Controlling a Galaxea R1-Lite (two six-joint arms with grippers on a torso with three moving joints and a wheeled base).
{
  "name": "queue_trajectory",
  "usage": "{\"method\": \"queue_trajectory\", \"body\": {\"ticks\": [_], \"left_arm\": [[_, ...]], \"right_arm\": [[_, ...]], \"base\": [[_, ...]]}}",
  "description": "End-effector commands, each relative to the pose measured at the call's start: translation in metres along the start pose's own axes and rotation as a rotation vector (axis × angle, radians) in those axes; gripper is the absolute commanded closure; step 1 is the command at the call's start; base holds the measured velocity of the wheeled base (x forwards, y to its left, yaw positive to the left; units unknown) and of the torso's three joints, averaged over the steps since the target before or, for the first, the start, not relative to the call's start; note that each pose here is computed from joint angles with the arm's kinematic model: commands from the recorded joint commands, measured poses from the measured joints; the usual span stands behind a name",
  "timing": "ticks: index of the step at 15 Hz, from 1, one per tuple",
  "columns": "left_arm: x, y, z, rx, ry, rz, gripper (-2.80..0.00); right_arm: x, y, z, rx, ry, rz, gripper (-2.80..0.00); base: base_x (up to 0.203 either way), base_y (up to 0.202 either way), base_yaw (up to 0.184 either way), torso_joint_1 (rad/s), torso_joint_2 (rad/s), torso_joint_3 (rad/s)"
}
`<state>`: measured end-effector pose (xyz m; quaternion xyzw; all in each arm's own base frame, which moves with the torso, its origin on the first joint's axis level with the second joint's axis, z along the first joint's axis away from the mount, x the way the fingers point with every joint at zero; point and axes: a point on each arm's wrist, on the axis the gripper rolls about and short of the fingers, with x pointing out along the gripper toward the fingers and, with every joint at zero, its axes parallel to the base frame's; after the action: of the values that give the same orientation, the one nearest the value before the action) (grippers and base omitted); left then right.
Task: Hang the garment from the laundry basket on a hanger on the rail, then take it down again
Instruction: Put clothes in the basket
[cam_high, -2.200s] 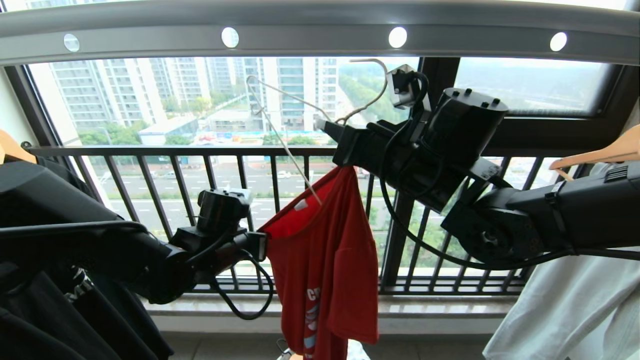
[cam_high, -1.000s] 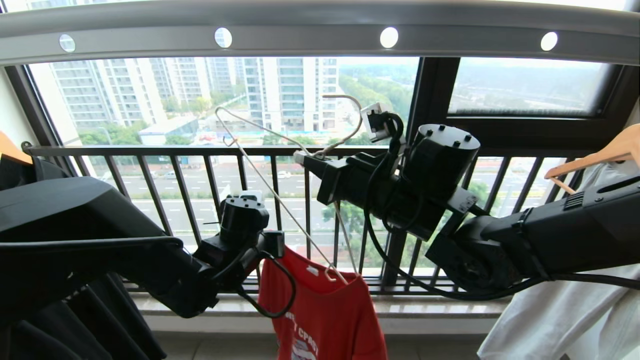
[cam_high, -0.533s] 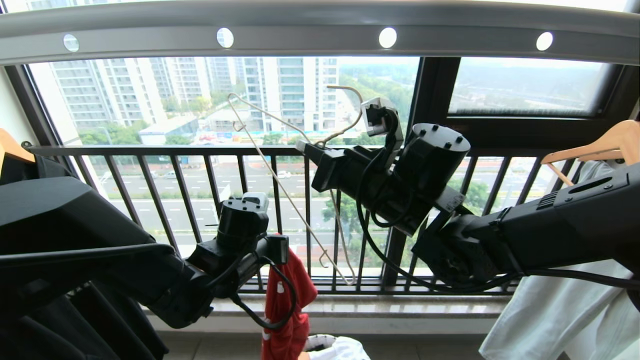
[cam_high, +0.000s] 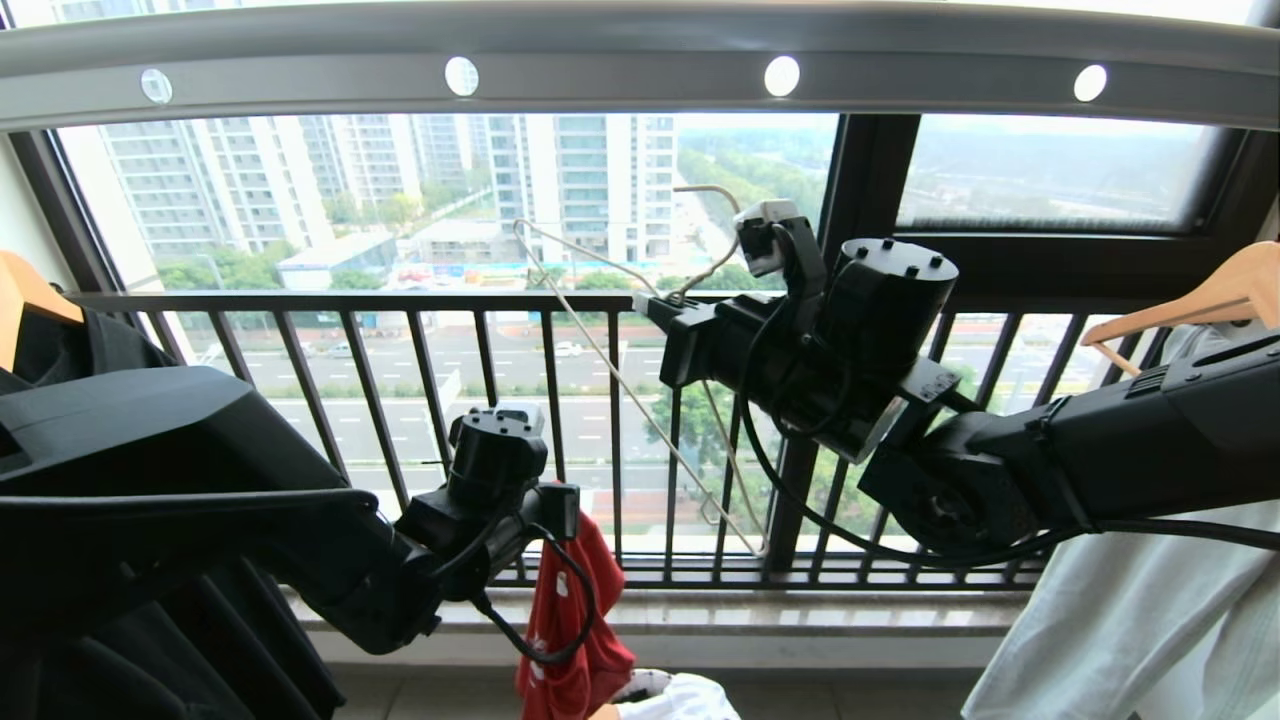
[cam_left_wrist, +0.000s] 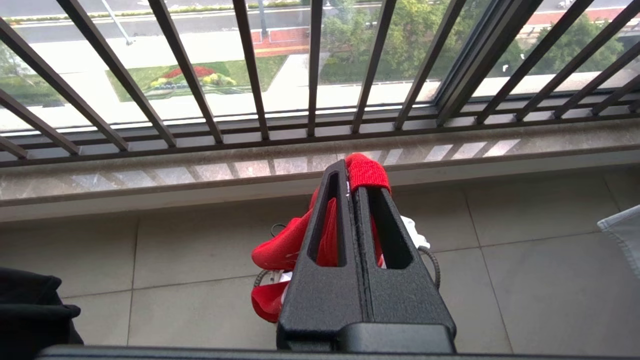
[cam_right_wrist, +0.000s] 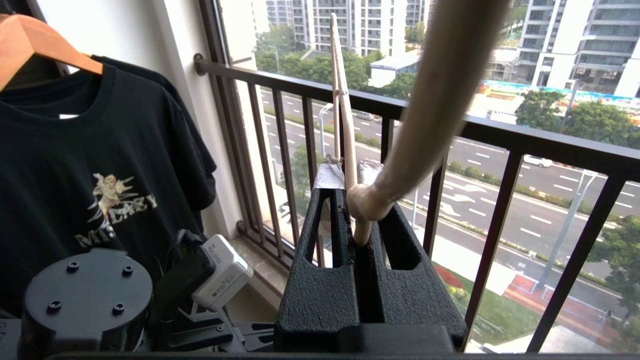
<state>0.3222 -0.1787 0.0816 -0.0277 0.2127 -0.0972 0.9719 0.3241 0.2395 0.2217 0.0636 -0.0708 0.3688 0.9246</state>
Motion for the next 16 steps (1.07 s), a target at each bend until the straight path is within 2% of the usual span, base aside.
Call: {"method": "queue_trajectory", "body": {"ticks": [1,3,5,6,10,12,16], "left_arm": [[0.022,0.007,-0.021,0.015,0.054,0.035,0.00],[0.047,0.018,-0.050,0.073,0.087,0.065,0.00],[0.062,0.024,-0.068,0.142,0.036,0.069,0.00],[0.063,0.025,-0.075,0.164,0.046,0.070,0.00],[0.069,0.021,-0.096,0.188,0.099,0.061,0.00],[0.067,0.012,-0.101,0.203,0.109,0.043,0.00],[0.069,0.011,-0.109,0.228,0.127,0.053,0.00]], "right_arm": [[-0.009,0.002,0.019,-0.007,-0.033,0.001,0.00],[-0.015,0.003,0.026,-0.009,-0.026,-0.001,0.00],[-0.021,0.004,0.031,-0.006,0.003,-0.004,0.00],[-0.021,0.004,0.031,-0.006,0.002,-0.004,0.00],[-0.024,0.005,0.032,-0.006,0.012,-0.003,0.00],[-0.024,0.005,0.030,-0.003,0.037,-0.003,0.00],[-0.024,0.005,0.030,-0.005,0.036,-0.002,0.00]], "base": [[0.000,0.000,0.000,0.000,0.00,0.000],[0.000,0.000,0.000,0.000,0.00,0.000],[0.000,0.000,0.000,0.000,0.00,0.000],[0.000,0.000,0.000,0.000,0.00,0.000],[0.000,0.000,0.000,0.000,0.00,0.000],[0.000,0.000,0.000,0.000,0.00,0.000],[0.000,0.000,0.000,0.000,0.00,0.000]]}}
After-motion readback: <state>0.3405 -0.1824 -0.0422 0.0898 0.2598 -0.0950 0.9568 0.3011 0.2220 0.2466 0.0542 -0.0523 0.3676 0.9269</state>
